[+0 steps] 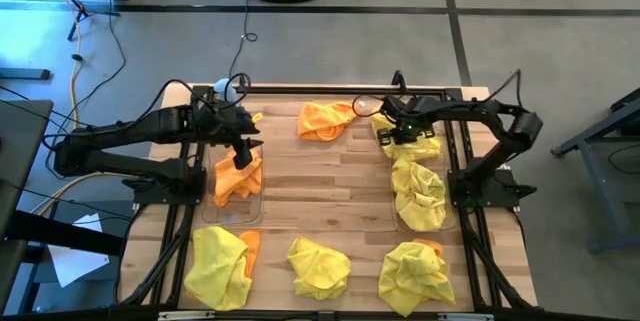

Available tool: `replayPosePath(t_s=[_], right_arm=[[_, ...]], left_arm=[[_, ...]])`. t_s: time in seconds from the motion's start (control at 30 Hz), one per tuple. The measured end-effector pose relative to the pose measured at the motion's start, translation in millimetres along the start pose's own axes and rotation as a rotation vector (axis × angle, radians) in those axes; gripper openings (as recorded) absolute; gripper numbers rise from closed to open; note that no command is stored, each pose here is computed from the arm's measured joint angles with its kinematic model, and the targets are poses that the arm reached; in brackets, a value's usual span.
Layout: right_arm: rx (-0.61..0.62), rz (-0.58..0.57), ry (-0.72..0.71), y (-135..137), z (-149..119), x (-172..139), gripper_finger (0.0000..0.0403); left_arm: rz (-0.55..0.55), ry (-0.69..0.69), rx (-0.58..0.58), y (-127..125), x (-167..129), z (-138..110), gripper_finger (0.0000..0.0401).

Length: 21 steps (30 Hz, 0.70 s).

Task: Sort microfiber towel by color & place in baskets
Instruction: Put the yellow towel into the right transparent bin

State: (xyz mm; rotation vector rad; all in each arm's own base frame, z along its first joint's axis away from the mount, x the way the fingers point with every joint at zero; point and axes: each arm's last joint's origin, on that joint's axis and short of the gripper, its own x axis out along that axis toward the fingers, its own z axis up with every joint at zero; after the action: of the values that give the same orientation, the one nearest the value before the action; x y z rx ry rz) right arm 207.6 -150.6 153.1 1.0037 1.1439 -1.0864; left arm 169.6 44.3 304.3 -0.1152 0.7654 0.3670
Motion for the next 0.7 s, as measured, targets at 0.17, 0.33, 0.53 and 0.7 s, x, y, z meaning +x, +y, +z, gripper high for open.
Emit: replayPosePath(t_s=[0.17, 0.33, 0.53, 0.7], right_arm=[[0.025, 0.036, -0.164, -3.6, -3.3, -34.5, 0.0020], [0.035, 0.141, -0.343, -11.2, -15.1, -79.8, 0.0007], [0.020, 0.328, -0.496, -20.1, -47.0, -129.0, 0.0003], [-0.027, 0.470, -0.579, -23.0, -85.9, -157.5, 0.0002]], left_arm=[[-0.039, 0.030, 0.062, -0.9, -0.1, -2.9, 0.0149], [-0.038, 0.033, 0.057, -0.9, -0.1, -3.1, 0.0149], [-0.037, 0.032, 0.074, -0.9, -0.1, -3.0, 0.0149], [-0.037, 0.031, 0.075, -1.2, -0.1, -3.0, 0.0149]])
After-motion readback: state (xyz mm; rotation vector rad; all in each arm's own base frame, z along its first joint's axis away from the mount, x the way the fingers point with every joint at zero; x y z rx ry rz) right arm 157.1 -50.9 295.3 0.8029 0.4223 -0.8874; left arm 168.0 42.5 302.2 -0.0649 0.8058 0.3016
